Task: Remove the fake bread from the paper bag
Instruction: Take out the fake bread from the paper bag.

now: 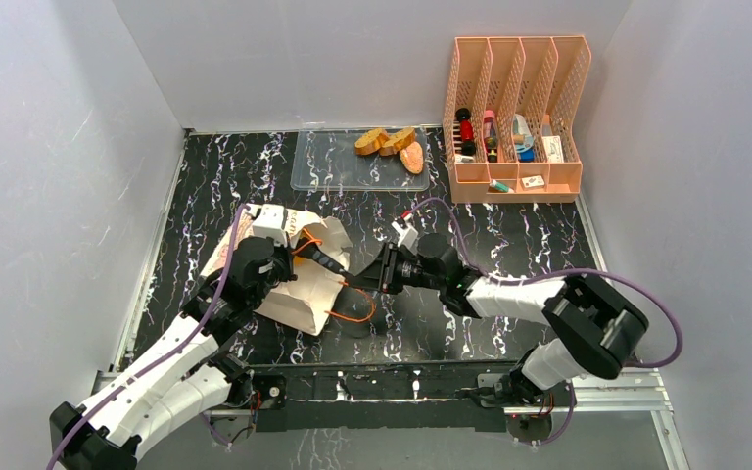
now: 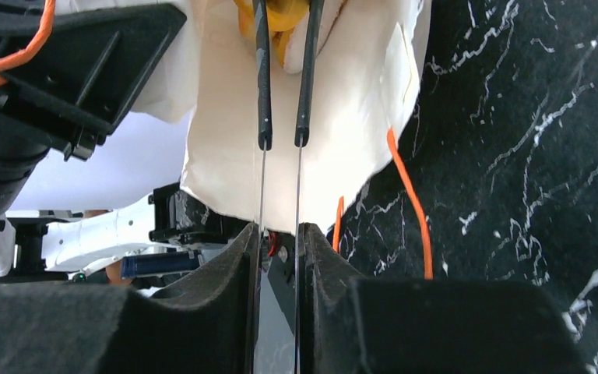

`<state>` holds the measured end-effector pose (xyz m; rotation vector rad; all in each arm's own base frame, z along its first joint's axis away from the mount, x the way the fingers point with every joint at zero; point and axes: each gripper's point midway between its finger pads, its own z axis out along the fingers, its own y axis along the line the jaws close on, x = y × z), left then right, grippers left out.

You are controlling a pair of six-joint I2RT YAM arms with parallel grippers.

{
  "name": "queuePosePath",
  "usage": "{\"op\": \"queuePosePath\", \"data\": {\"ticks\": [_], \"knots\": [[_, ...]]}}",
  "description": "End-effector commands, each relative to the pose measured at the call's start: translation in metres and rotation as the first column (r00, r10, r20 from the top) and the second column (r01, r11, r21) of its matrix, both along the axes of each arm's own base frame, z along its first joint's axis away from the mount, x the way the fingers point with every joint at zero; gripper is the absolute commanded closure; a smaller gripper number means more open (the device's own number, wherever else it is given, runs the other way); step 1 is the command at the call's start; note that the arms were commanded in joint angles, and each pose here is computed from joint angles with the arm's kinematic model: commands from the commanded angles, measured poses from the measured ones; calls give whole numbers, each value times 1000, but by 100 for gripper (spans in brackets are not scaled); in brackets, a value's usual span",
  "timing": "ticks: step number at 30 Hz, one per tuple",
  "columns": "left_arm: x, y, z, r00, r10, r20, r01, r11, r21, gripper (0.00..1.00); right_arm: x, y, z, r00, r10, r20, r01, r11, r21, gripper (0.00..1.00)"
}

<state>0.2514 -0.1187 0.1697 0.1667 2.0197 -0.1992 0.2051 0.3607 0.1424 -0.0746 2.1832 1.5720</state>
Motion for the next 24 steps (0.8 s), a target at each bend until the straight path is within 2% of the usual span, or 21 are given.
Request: {"op": "queuePosePath", "data": {"ticks": [1,14,24], "knots": [[5,9,15,998,53,33,-54,998,16,100,-1,-12,23,996,-21,87,19,1000,21,100],[7,54,18,953,299,45,-302,948,96,100,-21,-47,28,991,-50,126,58,997,-57,100],[-2,81,14,902,431,35,-430,886,170,100,-19,-64,52,980,-133,146,142,989,-47,100]]}}
